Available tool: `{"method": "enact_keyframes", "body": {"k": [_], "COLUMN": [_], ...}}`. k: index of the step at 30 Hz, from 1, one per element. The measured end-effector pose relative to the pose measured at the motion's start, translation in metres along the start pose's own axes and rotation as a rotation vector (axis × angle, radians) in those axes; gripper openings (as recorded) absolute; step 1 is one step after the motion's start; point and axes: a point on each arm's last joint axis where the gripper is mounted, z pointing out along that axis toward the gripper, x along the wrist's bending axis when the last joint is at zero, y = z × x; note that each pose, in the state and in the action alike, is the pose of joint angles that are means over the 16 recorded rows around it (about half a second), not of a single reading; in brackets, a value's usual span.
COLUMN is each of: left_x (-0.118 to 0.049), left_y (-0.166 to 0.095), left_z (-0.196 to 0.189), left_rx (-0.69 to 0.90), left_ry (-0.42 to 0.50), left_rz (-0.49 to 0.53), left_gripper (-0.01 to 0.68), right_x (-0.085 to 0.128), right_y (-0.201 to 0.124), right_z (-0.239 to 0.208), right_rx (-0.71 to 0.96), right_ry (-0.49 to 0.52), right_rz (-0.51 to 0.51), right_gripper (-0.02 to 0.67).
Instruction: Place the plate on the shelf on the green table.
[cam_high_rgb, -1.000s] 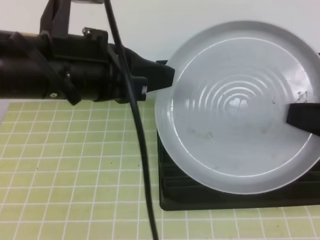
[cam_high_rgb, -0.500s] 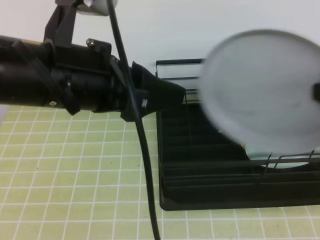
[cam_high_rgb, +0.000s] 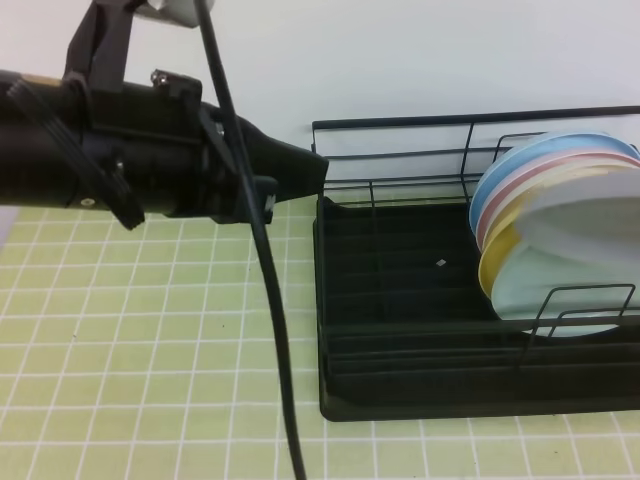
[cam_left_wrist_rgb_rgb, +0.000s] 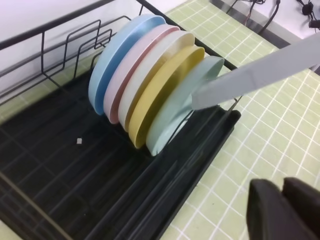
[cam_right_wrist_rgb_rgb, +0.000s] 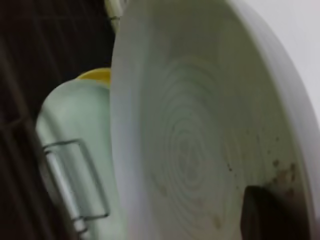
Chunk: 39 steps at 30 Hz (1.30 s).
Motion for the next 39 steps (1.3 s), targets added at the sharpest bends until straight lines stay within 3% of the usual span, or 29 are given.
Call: {"method": "enact_keyframes", "body": {"k": [5, 15, 39], "left_x": [0.000, -0.001, 0.003], "left_y": [-0.001, -0.005, -0.010], "left_z": [0.000, 0.000, -0.001], "left_rx": [0.014, 0.058, 0.116], "left_ry": [-0.004, -0.009, 0.031], "left_rz": [0.004, 0.020, 0.057], "left_gripper": [0.003, 0.000, 0.000], "right_x": [-0.016, -0.038, -0.030], "right_y": [0.006, 0.010, -0.001], "right_z": [0.006, 0.031, 0.080], "right_rx": [0.044, 0.119, 0.142], "right_ry": [0.082, 0.223, 0.293], "right_rz": [-0.028, -0.060, -0.125], "right_gripper": [-0.004, -0.004, -0.004]}}
